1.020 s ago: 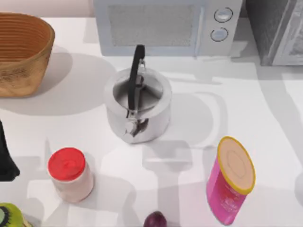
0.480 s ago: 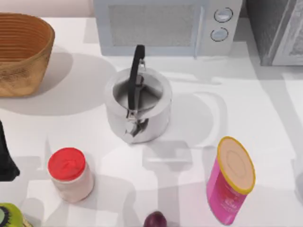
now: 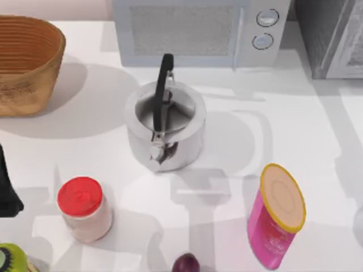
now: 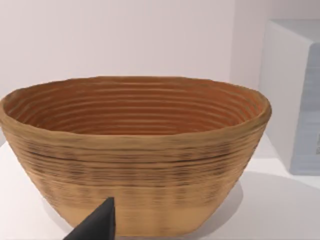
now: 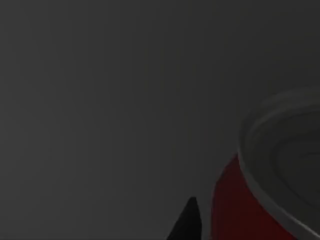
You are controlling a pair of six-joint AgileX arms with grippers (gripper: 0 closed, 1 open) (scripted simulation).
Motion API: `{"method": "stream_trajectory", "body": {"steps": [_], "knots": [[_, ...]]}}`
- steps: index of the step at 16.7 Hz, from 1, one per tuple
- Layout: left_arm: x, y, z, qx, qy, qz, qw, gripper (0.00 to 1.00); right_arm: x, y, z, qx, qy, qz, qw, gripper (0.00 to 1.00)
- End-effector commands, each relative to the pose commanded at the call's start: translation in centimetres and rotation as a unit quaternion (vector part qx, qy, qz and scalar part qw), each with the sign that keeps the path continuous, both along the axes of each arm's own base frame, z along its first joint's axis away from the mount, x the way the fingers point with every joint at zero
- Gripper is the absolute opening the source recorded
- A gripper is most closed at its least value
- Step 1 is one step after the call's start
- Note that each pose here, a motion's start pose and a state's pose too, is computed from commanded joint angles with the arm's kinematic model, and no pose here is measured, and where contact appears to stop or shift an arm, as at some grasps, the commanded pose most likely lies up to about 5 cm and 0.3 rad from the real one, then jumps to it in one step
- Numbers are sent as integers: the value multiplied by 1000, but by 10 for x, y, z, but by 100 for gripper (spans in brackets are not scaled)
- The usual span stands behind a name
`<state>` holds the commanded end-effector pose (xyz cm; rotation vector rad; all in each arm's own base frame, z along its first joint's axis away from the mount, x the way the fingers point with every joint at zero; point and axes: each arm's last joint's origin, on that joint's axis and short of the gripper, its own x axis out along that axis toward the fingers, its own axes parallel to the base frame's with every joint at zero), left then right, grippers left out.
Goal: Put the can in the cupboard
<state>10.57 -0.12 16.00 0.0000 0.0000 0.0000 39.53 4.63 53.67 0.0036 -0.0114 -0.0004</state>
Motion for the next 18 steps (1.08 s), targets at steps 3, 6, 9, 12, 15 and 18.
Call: {"method": "stream_trajectory", "body": {"steps": [3, 6, 9, 12, 15, 18], "knots": [[0, 0, 0, 0, 0, 0, 1000, 100, 10, -1, -6, 0, 5, 0, 1000, 0], [0, 0, 0, 0, 0, 0, 1000, 100, 11, -1, -6, 0, 5, 0, 1000, 0], [0, 0, 0, 0, 0, 0, 1000, 100, 11, -1, -6, 0, 5, 0, 1000, 15], [0, 0, 0, 0, 0, 0, 1000, 100, 11, -1, -6, 0, 5, 0, 1000, 38], [0, 0, 0, 0, 0, 0, 1000, 100, 11, -1, -6, 0, 5, 0, 1000, 60], [0, 0, 0, 0, 0, 0, 1000, 100, 11, -1, -6, 0, 5, 0, 1000, 83]]}}
